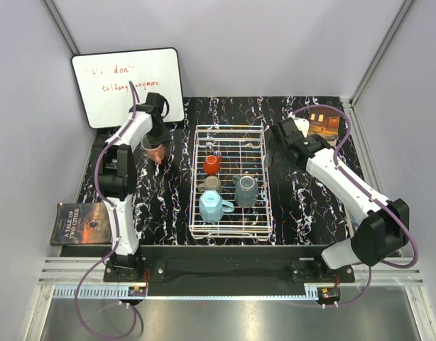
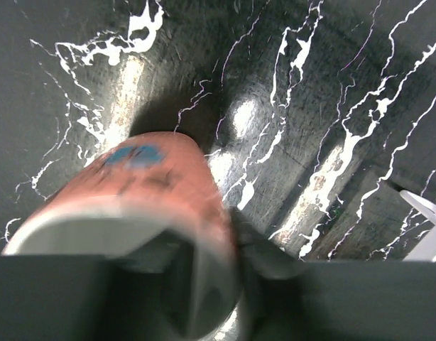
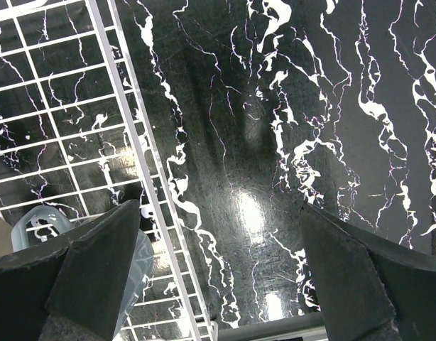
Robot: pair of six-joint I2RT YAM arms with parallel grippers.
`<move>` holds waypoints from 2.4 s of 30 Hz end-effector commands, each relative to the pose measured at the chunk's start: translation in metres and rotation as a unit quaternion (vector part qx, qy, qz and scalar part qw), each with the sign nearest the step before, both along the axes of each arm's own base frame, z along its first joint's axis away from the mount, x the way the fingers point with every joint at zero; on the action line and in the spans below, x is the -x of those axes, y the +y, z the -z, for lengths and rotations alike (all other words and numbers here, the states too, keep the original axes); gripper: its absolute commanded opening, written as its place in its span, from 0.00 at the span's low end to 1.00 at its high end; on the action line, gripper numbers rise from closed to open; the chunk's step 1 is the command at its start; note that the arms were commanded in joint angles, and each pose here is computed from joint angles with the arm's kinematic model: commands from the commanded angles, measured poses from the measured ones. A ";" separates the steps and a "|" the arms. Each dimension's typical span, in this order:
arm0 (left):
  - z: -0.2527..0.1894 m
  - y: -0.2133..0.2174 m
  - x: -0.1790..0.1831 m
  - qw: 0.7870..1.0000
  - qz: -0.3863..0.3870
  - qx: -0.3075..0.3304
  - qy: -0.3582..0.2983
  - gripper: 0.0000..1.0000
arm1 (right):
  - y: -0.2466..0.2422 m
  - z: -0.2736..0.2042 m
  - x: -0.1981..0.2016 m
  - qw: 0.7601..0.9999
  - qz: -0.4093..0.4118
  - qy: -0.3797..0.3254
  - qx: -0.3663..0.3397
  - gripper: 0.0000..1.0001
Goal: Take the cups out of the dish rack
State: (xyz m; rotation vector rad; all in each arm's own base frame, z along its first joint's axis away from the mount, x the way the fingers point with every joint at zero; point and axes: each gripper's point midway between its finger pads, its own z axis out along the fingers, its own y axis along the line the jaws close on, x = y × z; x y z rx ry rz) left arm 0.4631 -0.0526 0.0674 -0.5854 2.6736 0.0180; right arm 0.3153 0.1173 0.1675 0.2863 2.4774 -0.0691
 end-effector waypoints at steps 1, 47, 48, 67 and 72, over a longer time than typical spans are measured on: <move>-0.047 0.009 -0.017 0.998 -0.012 -0.013 -0.062 0.46 | 0.007 -0.010 -0.005 1.000 -0.010 -0.019 -0.012 1.00; -0.172 -0.059 0.240 0.960 0.091 0.037 -0.261 0.99 | 0.129 -0.020 0.055 0.970 -0.223 -0.037 -0.088 1.00; -0.171 -0.061 0.240 0.961 0.094 0.037 -0.258 0.99 | 0.126 -0.014 0.057 0.971 -0.221 -0.031 -0.082 1.00; -0.159 -0.077 0.237 0.965 0.124 0.028 -0.230 0.99 | 0.130 0.051 0.057 0.972 -0.229 0.043 -0.036 1.00; -0.156 -0.078 0.238 0.966 0.122 0.029 -0.227 0.99 | 0.130 0.060 0.059 0.971 -0.232 0.057 -0.029 1.00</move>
